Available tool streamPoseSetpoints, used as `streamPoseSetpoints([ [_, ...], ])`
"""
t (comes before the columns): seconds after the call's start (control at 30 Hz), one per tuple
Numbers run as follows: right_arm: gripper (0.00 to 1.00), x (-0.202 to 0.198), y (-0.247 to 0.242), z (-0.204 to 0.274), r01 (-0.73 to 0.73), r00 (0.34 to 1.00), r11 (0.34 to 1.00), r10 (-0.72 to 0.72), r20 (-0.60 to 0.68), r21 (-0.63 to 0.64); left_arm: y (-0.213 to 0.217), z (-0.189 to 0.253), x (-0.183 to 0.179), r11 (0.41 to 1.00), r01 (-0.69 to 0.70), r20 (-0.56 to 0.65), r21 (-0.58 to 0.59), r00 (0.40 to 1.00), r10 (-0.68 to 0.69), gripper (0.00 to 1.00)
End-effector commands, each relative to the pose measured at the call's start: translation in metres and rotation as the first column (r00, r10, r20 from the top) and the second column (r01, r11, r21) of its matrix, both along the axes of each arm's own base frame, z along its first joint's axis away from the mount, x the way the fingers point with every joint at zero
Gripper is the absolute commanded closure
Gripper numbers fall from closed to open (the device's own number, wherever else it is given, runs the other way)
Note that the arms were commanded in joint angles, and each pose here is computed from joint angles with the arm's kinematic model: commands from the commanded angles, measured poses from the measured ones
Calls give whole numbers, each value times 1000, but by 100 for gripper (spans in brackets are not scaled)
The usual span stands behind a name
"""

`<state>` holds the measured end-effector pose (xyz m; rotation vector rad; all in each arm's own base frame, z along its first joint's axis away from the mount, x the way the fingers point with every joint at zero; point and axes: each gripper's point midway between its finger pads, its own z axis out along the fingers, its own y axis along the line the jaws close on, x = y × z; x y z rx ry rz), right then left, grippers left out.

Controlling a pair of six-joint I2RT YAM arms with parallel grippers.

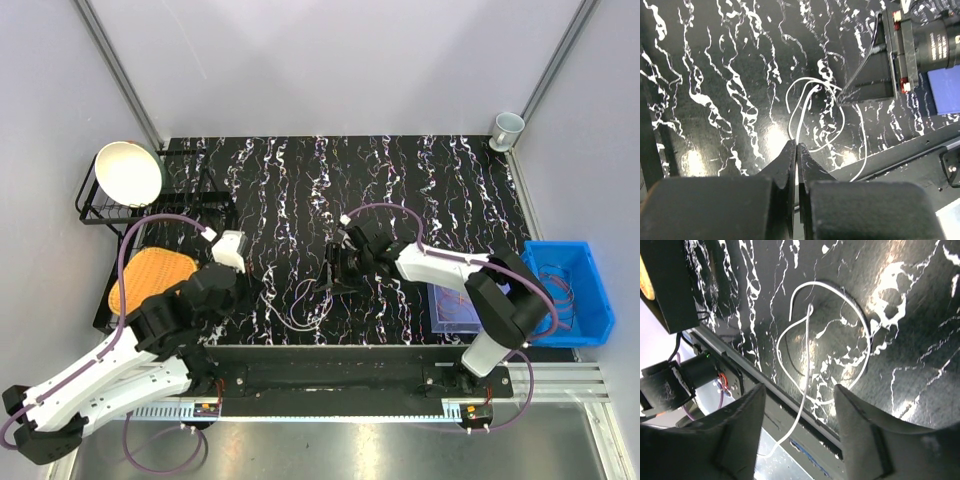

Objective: Untangle the cables

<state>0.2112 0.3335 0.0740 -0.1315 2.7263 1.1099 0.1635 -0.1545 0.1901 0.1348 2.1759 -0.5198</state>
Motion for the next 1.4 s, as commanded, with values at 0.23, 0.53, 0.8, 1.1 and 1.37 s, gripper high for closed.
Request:
streamPoseSetpoints([
  [0.23,63,14,22,9,5,1000,999,-6,30,35,7,-1,5,999,-49,27,-5,998,49,100],
  [0.53,100,22,24,39,-10,996,999,6,92,33,9,-1,4,999,-41,21,30,999,40,53],
  [0.8,100,49,12,125,32,946,999,-35,323,15,34,17,12,987,-110,88,120,991,100,13],
  [1.1,100,66,-24,200,136,848,990,-97,521,-37,35,16,12,986,-115,94,120,990,104,11],
  [1.37,100,79,-77,258,318,705,945,-180,686,-79,38,18,12,986,-123,107,112,988,111,11],
])
